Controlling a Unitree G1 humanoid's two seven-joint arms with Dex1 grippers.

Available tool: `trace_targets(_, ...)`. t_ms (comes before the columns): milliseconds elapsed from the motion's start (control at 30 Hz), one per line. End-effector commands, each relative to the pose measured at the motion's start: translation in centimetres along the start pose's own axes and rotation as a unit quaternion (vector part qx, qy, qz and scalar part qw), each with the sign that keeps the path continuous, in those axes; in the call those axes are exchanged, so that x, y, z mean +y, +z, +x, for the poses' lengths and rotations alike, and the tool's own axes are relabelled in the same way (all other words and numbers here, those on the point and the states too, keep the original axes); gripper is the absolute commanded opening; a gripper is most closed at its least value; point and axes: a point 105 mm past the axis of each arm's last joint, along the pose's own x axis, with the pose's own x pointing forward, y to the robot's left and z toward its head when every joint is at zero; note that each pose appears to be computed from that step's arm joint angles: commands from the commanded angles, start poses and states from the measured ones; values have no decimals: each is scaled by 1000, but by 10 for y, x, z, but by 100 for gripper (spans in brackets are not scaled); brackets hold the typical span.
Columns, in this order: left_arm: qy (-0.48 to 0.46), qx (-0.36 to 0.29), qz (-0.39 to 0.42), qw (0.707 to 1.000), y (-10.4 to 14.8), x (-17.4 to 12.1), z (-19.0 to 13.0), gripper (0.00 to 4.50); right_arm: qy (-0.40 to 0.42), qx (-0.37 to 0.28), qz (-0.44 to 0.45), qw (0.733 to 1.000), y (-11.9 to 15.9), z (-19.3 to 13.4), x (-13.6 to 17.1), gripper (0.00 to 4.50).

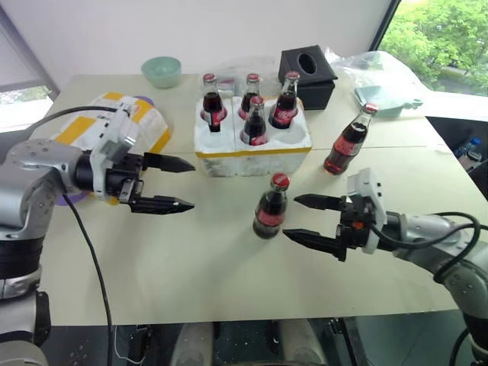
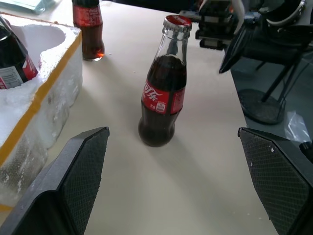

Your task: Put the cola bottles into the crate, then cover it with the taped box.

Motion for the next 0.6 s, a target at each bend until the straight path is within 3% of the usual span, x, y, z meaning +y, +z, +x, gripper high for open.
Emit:
trace_targets(33,15,-4,21,1000,10,-2,-6,443,-12,-14,-24,1000,10,-6,-4,450)
trace_targets(600,4,-11,5,1000,3,-2,4,443,-23,-30,-14,999,11,-3,-4,450)
